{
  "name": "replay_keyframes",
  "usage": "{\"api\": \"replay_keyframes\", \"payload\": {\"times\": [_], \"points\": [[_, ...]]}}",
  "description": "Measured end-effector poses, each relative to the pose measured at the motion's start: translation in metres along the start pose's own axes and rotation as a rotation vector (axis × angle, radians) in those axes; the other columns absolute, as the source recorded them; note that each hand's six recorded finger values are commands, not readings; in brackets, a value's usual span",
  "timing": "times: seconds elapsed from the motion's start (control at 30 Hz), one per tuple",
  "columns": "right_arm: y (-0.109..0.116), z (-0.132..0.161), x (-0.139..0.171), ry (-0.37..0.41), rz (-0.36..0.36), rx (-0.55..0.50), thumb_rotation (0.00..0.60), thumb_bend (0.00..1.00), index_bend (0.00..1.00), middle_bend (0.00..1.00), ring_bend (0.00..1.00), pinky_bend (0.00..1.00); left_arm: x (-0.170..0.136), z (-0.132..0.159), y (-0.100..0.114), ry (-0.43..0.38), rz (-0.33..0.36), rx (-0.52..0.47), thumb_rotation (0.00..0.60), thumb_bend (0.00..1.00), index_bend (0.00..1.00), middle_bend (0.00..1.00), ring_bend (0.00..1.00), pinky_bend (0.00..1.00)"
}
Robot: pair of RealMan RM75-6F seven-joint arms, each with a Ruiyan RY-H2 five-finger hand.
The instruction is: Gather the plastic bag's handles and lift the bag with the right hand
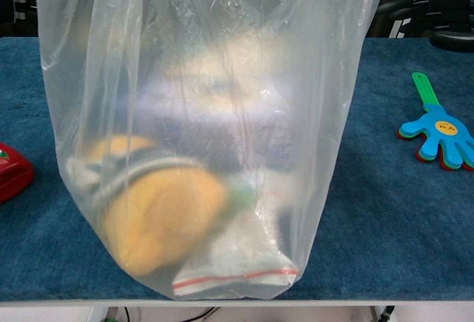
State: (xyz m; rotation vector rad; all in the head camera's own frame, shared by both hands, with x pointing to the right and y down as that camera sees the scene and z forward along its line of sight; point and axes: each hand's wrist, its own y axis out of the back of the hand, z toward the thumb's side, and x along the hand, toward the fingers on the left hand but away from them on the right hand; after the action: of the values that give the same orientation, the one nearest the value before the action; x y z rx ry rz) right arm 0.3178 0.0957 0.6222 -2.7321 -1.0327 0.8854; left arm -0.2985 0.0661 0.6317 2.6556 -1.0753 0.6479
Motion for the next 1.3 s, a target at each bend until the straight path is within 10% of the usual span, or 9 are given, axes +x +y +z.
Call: {"api": "replay_keyframes", "payload": {"times": [0.67,1.13,1.3], "points": [[0.008,-0.003,0.016,0.002,-0.060,0.031,0.600,0.42,0.00,0.04,0.00,0.00,-0.003,0.001,-0.001,0.017,-0.016,0.060,0.433,0.25,0.30,0.30,0.23,0.37],[0.022,-0.001,0.093,0.192,-0.451,0.190,0.600,0.43,0.00,0.14,0.05,0.11,-0.060,-0.025,0.039,0.115,0.201,0.443,0.399,0.26,0.28,0.25,0.18,0.34],[0.002,0.014,0.109,0.297,-0.444,0.216,0.600,0.44,0.00,0.13,0.05,0.11,-0.092,-0.041,0.049,0.181,0.290,0.530,0.398,0.26,0.28,0.25,0.18,0.34]]}}
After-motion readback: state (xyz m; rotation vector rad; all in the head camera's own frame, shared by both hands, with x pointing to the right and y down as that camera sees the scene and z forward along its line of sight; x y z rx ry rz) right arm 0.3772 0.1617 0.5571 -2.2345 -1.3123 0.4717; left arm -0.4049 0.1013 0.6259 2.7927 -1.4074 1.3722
